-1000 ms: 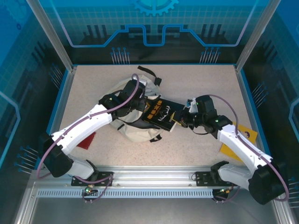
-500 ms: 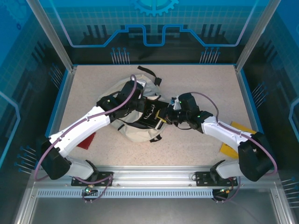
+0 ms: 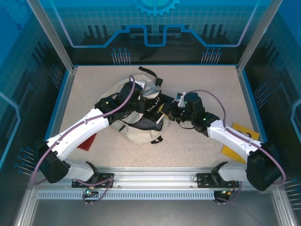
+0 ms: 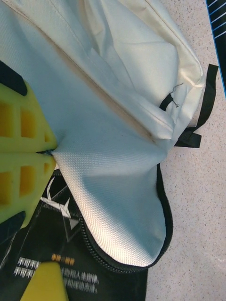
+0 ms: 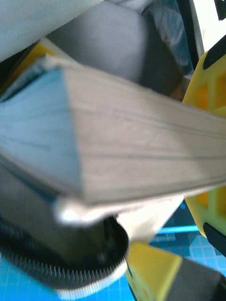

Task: Pack the student bag
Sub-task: Place the book in the student bag.

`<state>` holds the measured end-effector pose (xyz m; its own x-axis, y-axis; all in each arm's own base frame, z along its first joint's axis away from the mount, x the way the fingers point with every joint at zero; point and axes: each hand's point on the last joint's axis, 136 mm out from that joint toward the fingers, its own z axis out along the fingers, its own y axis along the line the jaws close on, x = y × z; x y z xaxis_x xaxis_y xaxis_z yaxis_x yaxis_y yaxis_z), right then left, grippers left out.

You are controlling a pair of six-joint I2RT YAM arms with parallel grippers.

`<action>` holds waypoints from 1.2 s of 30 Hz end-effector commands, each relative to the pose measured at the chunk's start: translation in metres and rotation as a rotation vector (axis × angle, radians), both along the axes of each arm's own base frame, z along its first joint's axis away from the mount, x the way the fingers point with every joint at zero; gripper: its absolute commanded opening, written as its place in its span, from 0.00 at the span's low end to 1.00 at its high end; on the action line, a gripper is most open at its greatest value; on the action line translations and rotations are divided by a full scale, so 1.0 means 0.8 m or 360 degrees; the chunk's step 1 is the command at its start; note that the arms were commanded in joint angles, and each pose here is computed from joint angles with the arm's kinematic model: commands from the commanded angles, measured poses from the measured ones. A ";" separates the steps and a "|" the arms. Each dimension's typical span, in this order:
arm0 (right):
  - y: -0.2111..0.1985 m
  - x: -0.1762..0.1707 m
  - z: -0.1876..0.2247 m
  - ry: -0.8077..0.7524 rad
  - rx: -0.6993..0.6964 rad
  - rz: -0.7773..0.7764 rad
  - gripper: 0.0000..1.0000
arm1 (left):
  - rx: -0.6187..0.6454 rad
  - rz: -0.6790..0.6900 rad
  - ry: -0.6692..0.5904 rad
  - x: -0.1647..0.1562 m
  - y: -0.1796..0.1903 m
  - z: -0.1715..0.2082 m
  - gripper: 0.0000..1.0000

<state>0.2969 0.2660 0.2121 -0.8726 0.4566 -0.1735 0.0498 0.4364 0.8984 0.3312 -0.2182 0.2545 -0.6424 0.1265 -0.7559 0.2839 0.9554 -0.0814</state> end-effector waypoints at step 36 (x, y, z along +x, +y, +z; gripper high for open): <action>0.166 0.138 -0.138 0.0247 0.0106 -0.0044 0.17 | -0.0231 0.0092 -0.0105 0.008 -0.001 0.034 0.00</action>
